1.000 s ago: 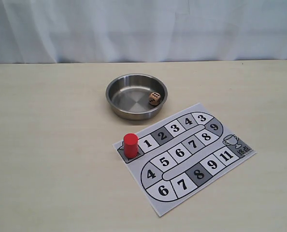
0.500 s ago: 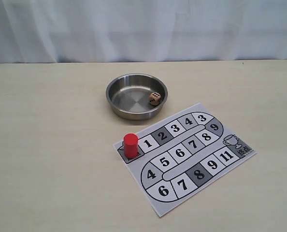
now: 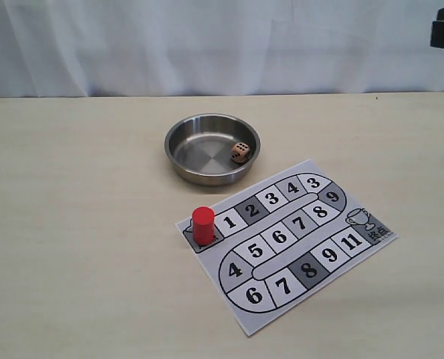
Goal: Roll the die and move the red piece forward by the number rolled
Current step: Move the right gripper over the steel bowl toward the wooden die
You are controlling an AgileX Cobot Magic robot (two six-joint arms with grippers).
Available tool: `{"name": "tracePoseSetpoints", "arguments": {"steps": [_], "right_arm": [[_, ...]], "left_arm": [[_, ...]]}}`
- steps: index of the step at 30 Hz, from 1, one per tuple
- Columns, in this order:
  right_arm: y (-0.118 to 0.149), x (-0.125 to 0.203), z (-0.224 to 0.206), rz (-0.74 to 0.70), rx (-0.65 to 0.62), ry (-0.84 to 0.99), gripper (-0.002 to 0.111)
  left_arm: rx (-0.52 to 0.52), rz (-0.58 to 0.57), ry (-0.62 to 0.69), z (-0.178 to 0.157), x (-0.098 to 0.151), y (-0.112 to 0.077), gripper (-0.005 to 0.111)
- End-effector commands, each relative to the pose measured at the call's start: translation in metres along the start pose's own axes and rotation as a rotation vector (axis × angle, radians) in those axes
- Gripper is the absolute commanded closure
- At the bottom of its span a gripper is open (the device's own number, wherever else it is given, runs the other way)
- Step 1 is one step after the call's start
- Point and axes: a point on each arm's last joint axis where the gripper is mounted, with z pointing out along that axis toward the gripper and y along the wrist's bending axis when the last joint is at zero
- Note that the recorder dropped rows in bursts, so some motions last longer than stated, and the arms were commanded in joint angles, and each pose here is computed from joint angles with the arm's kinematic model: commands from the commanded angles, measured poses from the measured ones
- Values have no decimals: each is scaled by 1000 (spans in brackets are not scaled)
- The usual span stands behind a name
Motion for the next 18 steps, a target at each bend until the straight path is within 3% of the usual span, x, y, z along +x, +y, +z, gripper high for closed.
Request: {"name": "tracePoseSetpoints", "arguments": {"steps": [1, 9, 14, 18], "right_arm": [[5, -2, 29, -23, -71, 134, 61], [25, -12, 74, -47, -335, 250, 61], [37, -8, 103, -58, -400, 277, 61], [66, -9, 119, -128, -466, 270, 61]], "left_arm": [[1, -6, -8, 0, 0, 0, 107], [1, -4, -11, 0, 0, 0, 107], [1, -4, -11, 0, 0, 0, 107], [1, -4, -11, 0, 0, 0, 107]]}}
